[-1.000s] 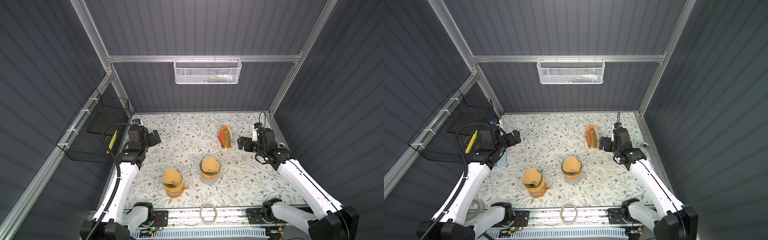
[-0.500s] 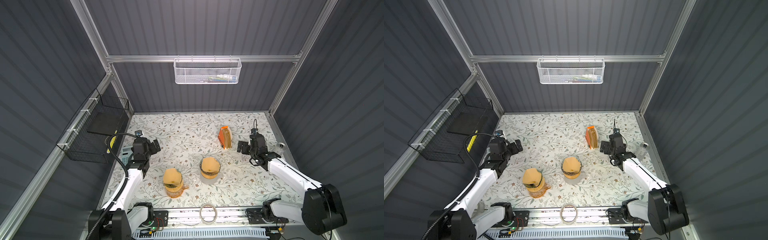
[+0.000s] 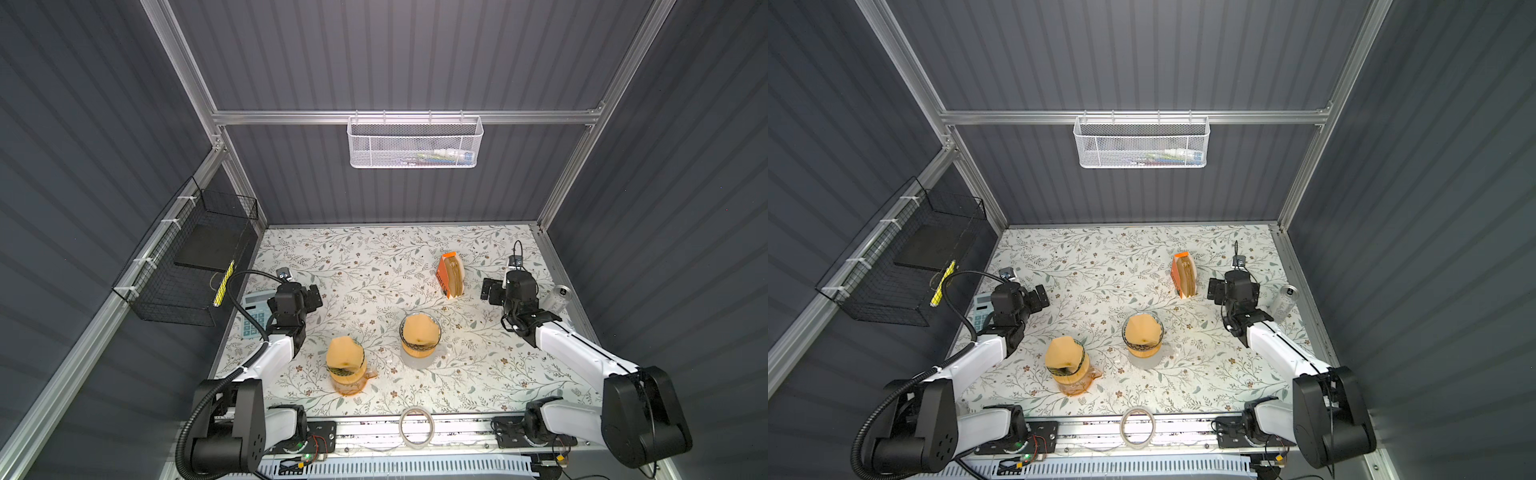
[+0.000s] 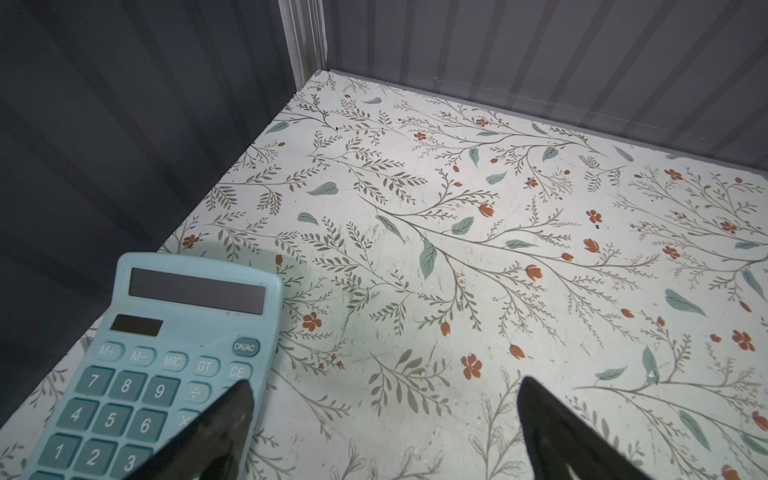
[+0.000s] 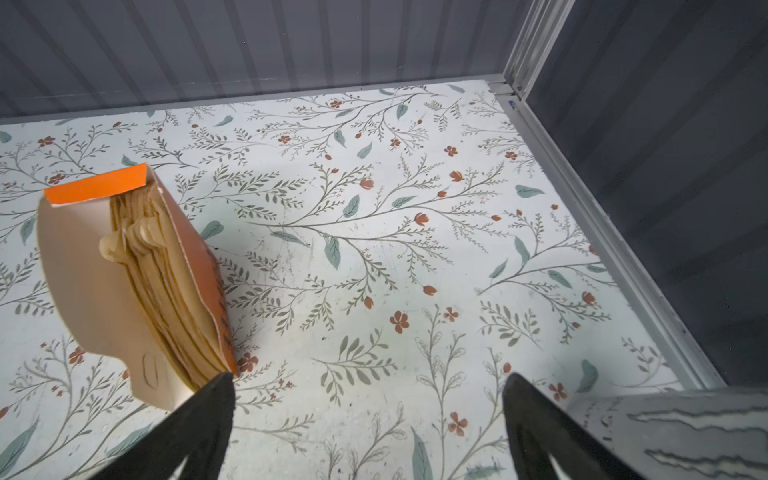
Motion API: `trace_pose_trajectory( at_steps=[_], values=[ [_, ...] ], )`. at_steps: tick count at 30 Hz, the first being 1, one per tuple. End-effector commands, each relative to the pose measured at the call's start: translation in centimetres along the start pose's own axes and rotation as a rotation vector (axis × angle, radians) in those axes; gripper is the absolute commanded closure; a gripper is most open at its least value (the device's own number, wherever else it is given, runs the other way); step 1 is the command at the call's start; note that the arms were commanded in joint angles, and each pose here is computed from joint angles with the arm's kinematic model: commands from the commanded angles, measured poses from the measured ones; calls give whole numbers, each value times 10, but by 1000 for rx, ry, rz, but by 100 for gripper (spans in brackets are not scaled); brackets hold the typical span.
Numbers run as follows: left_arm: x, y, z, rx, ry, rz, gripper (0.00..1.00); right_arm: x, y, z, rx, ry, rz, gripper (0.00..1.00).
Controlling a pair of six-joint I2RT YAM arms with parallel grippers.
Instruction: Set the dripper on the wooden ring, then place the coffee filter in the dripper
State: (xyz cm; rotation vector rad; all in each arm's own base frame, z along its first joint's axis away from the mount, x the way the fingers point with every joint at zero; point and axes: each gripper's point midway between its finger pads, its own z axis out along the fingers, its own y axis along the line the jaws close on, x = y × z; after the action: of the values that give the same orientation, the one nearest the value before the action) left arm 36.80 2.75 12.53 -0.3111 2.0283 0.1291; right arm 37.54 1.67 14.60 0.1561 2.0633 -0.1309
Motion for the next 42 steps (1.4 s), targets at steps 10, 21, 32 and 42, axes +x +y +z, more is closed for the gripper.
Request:
trace_pose_trajectory(
  at_steps=[10, 21, 32, 42],
  values=[
    [-5, 4, 15, -29, -94, 76, 1, 6, -39, 12, 60, -132, 28, 1],
    [14, -2, 32, -4, -91, 100, 1, 4, -47, 20, 42, -253, 19, 1],
    [23, -12, 58, 21, -68, 103, 0, 15, -50, 25, 17, -273, 48, 1],
    [30, -23, 64, 79, -73, 129, 1, 15, -50, 26, 7, -271, 51, 1]
  ],
)
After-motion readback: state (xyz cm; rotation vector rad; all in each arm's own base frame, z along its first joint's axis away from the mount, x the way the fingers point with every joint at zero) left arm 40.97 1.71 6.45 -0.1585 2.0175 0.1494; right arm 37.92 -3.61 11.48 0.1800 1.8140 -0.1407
